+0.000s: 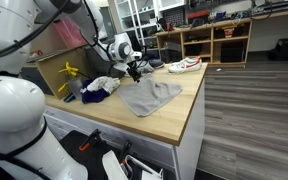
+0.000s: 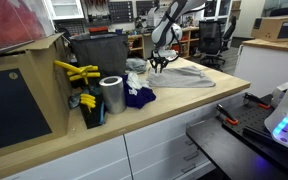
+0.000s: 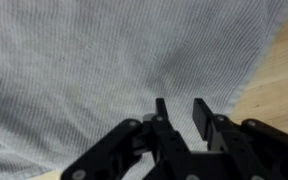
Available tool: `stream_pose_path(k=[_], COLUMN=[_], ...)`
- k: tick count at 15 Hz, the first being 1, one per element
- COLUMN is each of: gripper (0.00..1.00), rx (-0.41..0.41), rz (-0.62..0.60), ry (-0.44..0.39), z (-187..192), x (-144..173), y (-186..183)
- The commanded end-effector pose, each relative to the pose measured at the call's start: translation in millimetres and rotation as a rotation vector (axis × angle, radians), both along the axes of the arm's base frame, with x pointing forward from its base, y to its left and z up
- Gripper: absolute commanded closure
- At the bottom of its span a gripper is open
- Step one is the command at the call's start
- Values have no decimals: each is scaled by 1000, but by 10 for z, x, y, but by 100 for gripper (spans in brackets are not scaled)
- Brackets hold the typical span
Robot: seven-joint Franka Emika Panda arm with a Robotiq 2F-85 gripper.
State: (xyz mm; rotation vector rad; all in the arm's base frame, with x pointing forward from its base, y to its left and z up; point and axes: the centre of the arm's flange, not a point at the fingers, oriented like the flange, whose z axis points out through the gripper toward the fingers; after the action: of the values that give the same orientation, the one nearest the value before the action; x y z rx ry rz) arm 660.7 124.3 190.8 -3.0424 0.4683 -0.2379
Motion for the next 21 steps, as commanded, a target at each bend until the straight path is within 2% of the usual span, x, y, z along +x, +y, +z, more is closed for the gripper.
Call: stream_pose_path(k=[1,2,8,14,21], gripper=[95,100,100,100,100], rx=[36,41,54,74,145], rz=[-43,-47,-53,-58,-85], ry=[62,75,117,170,260], z=[-63,-104,-401,-474,-518], x=[37,4,-169,-392,-723], y=[105,135,235,285,515])
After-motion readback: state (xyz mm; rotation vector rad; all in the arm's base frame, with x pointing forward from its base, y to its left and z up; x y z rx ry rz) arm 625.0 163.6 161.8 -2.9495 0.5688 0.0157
